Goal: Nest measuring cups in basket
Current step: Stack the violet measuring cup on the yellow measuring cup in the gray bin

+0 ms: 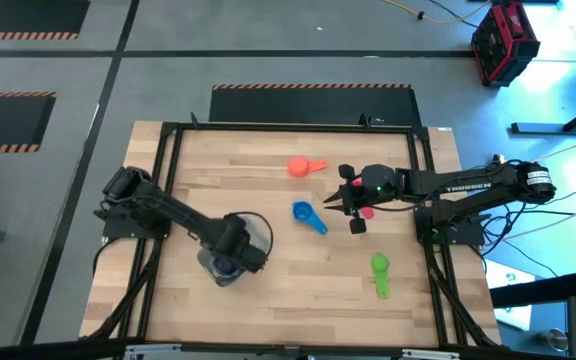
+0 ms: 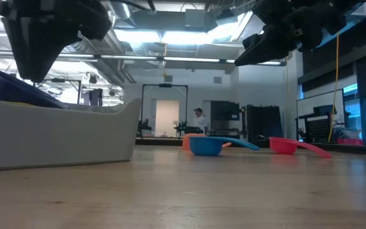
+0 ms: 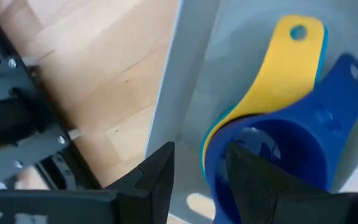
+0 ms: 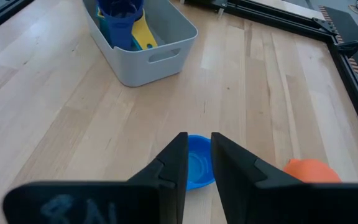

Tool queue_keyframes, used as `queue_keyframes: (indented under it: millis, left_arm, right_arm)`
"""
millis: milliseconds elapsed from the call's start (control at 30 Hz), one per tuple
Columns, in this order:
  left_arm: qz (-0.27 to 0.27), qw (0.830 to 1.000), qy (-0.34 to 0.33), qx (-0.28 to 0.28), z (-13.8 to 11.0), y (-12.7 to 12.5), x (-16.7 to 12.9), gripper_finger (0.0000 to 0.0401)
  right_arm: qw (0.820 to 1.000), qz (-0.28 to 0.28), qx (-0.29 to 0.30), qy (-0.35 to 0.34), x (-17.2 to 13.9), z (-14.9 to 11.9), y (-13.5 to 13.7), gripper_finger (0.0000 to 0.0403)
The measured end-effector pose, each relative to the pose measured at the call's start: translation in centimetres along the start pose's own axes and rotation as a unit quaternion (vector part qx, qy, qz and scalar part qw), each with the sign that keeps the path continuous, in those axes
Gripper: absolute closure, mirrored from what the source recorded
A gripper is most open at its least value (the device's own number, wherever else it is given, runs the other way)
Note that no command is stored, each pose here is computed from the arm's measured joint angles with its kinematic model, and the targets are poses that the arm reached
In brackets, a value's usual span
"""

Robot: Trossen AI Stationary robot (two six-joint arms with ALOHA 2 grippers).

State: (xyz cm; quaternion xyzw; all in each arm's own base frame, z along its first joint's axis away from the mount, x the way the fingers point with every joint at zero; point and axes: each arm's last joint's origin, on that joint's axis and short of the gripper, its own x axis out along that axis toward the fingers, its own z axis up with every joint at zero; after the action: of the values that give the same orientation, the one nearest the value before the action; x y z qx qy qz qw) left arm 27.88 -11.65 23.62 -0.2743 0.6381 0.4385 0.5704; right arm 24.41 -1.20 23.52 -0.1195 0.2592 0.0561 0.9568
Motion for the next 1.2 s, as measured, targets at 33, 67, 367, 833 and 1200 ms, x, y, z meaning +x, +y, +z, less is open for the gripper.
queue_keyframes:
  millis: [33, 67, 367, 833, 1200]
  left_arm:
    - [-0.001, 1.0, 0.007, 0.016, 0.2, 0.0, 0.0, 0.0264]
    - [-0.003, 0.999, 0.013, 0.031, 0.5, 0.0, 0.0, 0.0264]
    - [-0.042, 0.989, 0.021, 0.143, 2.5, -0.3, 0.2, 0.0264]
    - [-0.057, 0.97, 0.046, 0.233, 2.8, -0.6, 1.5, 0.0264]
    - [-0.089, 0.967, 0.06, 0.233, 2.5, -1.1, 3.9, 0.027]
  right_arm:
    - [1.0, 0.0, 0.0, 0.0, 0.0, 0.0, 0.0, 0.0327]
    - [1.0, 0.0, 0.0, 0.0, 0.0, 0.0, 0.0, 0.0327]
    - [1.0, 0.0, 0.0, 0.0, 0.0, 0.0, 0.0, 0.0327]
    - [1.0, 0.0, 0.0, 0.0, 0.0, 0.0, 0.0, 0.0327]
    - [1.0, 0.0, 0.0, 0.0, 0.0, 0.0, 0.0, 0.0327]
